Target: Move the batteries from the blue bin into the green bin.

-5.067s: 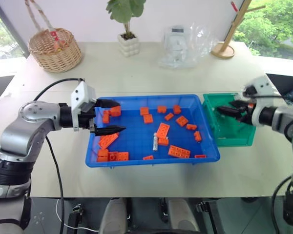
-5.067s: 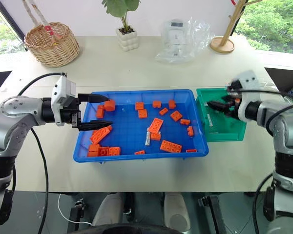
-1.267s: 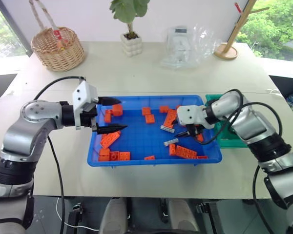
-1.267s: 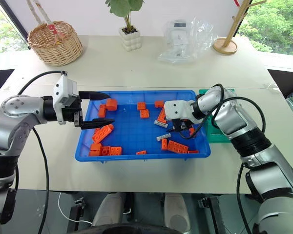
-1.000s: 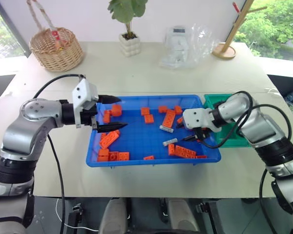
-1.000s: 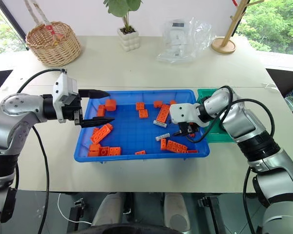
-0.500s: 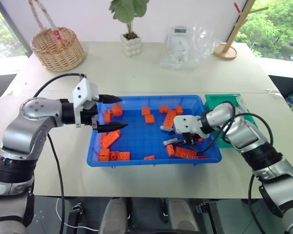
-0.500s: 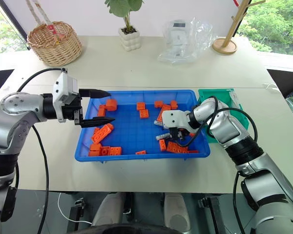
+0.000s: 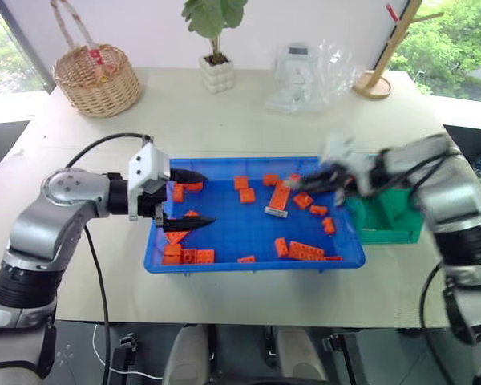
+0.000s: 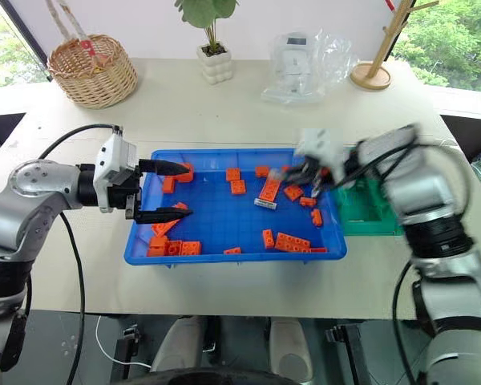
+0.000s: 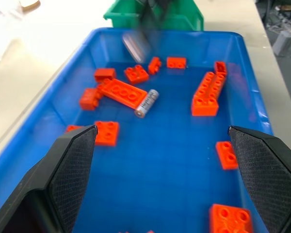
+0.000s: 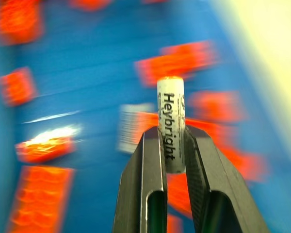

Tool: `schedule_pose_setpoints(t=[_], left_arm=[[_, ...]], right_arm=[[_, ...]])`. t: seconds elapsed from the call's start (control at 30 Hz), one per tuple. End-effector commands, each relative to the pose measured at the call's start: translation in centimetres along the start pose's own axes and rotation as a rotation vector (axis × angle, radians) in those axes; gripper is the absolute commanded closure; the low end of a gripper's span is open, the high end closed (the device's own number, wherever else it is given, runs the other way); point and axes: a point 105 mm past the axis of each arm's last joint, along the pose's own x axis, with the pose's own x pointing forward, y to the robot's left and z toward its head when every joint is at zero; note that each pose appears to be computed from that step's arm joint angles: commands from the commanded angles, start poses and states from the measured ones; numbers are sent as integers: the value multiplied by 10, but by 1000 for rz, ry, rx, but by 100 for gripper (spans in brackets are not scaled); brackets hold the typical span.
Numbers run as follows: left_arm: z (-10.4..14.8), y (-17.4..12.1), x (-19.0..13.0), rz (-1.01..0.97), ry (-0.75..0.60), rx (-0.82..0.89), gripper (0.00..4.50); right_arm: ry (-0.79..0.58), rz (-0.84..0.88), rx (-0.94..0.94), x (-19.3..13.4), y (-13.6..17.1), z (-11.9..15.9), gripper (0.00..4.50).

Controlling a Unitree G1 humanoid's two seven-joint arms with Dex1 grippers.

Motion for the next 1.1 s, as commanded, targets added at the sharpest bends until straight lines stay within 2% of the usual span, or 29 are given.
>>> schedule_pose_setpoints(t=[0.03, 0.17, 0.33, 0.43, 0.57, 0.67, 0.83, 1.1], left_arm=[[8, -5, 1, -21, -30, 25, 0], [4, -7, 9, -30, -24, 42, 0], [6, -1, 11, -27, -34, 52, 0], [7, 1, 10, -25, -32, 59, 0], [7, 1, 9, -22, -28, 68, 0], [6, 0, 9, -15, -26, 72, 0], [5, -2, 7, 1, -22, 71, 0], [1, -5, 4, 25, -13, 60, 0]], right_arm=[[59, -185, 89, -43, -25, -21, 448], [183, -238, 190, -63, -19, -62, 448], [225, -277, 184, -55, -16, -78, 197], [171, -294, 143, -47, -23, -61, 46], [0, -152, 141, -11, -4, -9, 46], [-31, -3, 193, 15, 30, 3, 46], [-2, 94, 241, 44, 68, -9, 46], [46, 73, 377, 79, 79, -43, 46]])
